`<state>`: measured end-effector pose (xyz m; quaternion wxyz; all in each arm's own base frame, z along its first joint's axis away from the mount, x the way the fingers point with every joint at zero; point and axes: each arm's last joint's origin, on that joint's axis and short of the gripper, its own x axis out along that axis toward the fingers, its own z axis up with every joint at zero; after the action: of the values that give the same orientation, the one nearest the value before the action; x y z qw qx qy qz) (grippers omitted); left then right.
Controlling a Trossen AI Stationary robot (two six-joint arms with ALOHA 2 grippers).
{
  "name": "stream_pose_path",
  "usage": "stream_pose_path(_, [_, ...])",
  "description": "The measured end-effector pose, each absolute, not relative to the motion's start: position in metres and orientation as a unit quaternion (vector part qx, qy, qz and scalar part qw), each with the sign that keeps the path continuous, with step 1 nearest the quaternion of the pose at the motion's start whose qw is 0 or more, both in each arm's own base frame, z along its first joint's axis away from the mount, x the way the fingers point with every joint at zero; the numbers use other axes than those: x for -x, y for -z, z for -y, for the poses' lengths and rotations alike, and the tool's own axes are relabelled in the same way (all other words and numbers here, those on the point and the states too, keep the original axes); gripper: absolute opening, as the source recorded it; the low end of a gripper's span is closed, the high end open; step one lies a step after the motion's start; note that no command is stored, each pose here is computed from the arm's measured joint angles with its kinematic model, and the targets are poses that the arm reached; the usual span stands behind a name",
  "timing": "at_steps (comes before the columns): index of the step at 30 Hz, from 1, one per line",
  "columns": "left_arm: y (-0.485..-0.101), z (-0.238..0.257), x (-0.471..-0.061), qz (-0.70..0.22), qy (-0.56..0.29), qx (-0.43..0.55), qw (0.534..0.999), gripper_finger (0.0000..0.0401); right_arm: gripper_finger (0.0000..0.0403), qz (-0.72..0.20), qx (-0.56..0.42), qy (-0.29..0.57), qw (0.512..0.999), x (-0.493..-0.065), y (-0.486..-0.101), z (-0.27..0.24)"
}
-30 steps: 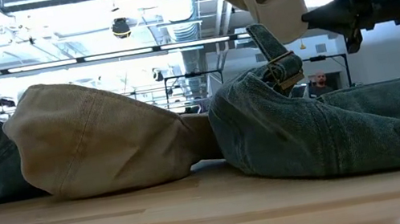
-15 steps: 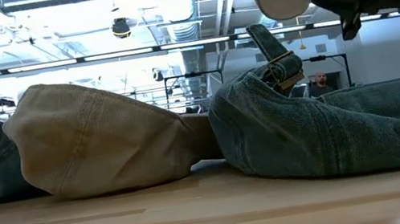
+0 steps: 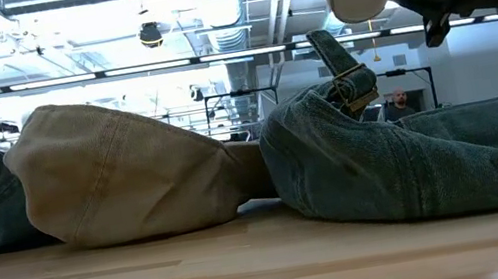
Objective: Pick & Place hat
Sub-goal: Put the right brown cap into the right transparent bin
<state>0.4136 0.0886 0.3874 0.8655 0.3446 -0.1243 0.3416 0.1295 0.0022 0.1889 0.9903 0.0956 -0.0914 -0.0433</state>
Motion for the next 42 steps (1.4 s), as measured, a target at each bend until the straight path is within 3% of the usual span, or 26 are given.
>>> stream_pose_path(7, [-0.403, -0.069, -0.406, 0.163, -0.315, -0.305, 0.884, 0.0264, 0.0002, 0.088, -0.094, 0.053, 0.99, -0.13, -0.188, -0.001])
stream_pose_path(17, [-0.406, -0.017, -0.405, 0.154, -0.115, -0.273, 0.943, 0.0264, 0.0002, 0.079, -0.094, 0.092, 0.988, -0.13, -0.186, 0.005])
stream_pose_path(27, [-0.395, -0.02, -0.408, 0.079, -0.136, -0.32, 0.934, 0.0264, 0.0002, 0.081, -0.095, 0.097, 0.987, -0.13, -0.186, 0.006])
stream_pose_path(34, [-0.388, -0.011, -0.412, 0.088, -0.053, -0.258, 0.96, 0.0264, 0.0002, 0.081, -0.095, 0.097, 0.987, -0.13, -0.186, 0.006])
stream_pose_path(42, [-0.379, -0.012, -0.423, 0.11, -0.068, -0.28, 0.951, 0.0264, 0.0002, 0.085, -0.095, 0.096, 0.987, -0.13, -0.187, 0.005])
